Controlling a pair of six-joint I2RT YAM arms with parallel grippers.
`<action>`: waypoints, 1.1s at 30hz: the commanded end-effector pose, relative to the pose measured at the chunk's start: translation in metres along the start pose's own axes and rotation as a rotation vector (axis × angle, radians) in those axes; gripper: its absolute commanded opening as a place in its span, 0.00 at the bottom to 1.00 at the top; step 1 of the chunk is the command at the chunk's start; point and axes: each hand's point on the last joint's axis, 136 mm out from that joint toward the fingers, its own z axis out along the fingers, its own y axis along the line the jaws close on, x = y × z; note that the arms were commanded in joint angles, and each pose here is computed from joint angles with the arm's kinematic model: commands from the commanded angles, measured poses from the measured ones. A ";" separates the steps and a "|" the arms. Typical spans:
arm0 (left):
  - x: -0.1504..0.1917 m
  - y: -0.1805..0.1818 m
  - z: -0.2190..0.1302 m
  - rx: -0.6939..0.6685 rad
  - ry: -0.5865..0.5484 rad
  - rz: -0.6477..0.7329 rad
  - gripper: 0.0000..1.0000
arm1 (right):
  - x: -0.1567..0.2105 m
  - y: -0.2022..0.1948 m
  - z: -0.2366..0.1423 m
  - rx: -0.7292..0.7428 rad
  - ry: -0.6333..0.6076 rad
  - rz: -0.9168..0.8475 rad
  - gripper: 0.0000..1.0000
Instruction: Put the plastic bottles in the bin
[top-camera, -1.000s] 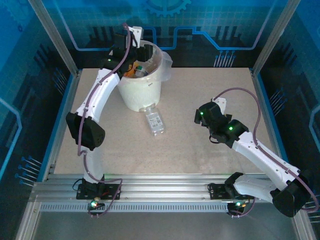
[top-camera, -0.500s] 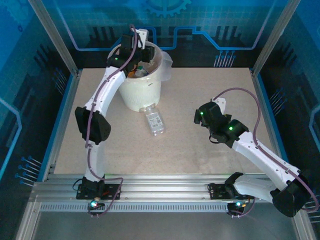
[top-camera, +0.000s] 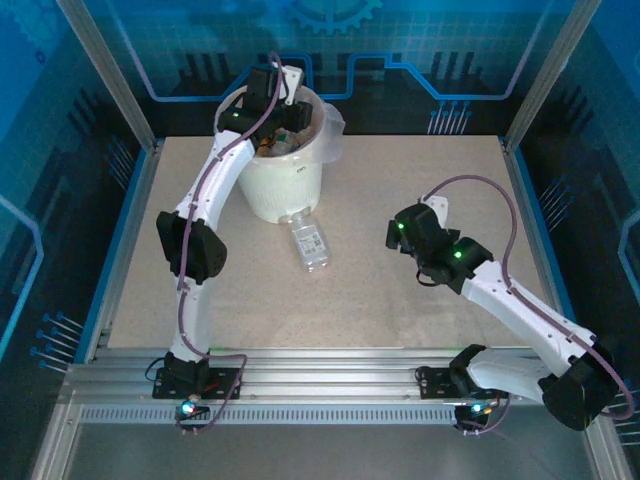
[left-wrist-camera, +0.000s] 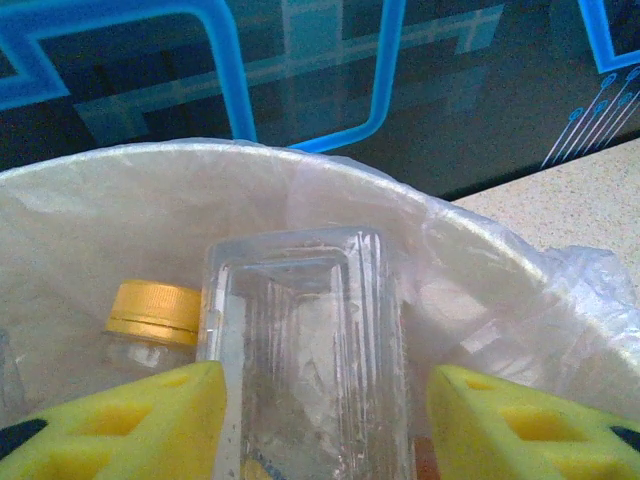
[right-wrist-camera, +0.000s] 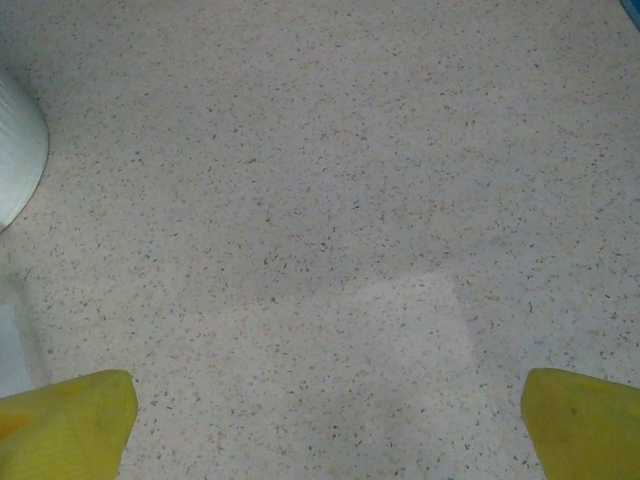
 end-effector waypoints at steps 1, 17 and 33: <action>-0.033 -0.012 -0.042 0.047 -0.074 -0.001 0.63 | -0.003 0.004 -0.001 -0.012 0.007 -0.004 1.00; -0.066 -0.002 -0.192 -0.007 -0.439 -0.098 0.99 | 0.019 0.105 0.004 -0.235 0.077 -0.325 1.00; 0.094 0.036 -0.265 -0.165 -0.470 -0.436 0.99 | 0.084 0.217 0.034 -0.478 0.322 -0.493 1.00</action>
